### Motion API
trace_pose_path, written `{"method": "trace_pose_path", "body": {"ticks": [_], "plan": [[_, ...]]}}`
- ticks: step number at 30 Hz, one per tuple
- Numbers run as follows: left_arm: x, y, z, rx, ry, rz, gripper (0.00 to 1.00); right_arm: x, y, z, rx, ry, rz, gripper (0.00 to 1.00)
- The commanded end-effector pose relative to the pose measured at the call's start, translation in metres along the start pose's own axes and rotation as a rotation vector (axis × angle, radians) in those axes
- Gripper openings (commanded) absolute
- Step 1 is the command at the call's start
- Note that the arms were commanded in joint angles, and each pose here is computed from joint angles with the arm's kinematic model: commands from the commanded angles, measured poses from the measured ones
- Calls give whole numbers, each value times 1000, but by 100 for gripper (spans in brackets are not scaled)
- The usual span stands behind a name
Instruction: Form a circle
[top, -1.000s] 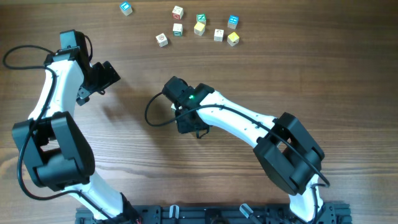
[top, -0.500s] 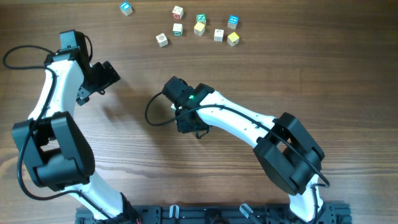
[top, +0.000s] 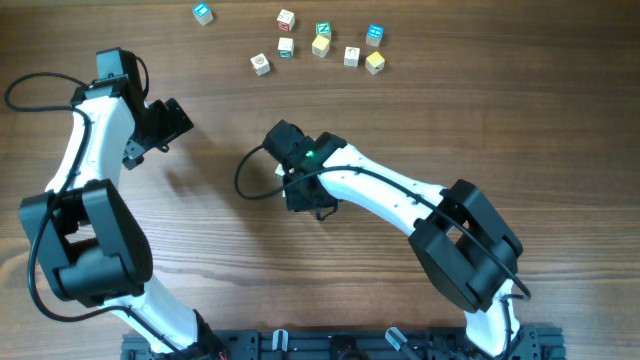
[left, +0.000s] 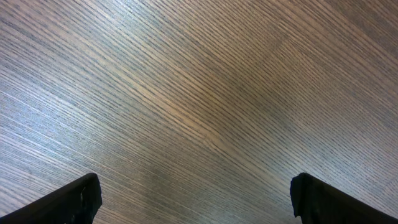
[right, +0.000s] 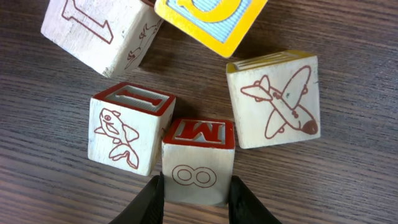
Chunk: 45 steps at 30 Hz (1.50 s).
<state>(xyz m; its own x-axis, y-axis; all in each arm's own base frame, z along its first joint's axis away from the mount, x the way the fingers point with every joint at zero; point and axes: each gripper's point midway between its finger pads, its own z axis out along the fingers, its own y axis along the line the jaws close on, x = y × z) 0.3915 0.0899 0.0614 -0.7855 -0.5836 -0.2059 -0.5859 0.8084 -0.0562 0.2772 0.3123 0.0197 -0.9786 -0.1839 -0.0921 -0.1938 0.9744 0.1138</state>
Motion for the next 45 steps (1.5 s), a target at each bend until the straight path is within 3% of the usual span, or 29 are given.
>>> {"method": "trace_pose_path", "body": {"ticks": [1,8,16,18,20,23,34,45], "plan": [[-2,3,-6,-4,-19,-4,100,0,-9,11,34,10,-7,34],[-2,3,-6,-4,-19,-4,100,-13,-1,-3,11,-24,-59,43],[-2,3,-6,-4,-19,-4,100,-54,-16,-51,-49,-134,2,42],[-2,3,-6,-4,-18,-4,100,-61,-32,-52,-40,-135,42,37],[-2,3,-6,-4,-18,-4,100,-66,-54,-50,-22,-120,94,25],[-2,3,-6,-4,-19,-4,100,-61,-74,-42,1,-88,184,19],[-2,3,-6,-4,-19,-4,100,-25,-72,2,-73,14,243,5],[-2,3,-6,-4,-19,-4,100,-23,-53,1,-169,44,253,4]]}}
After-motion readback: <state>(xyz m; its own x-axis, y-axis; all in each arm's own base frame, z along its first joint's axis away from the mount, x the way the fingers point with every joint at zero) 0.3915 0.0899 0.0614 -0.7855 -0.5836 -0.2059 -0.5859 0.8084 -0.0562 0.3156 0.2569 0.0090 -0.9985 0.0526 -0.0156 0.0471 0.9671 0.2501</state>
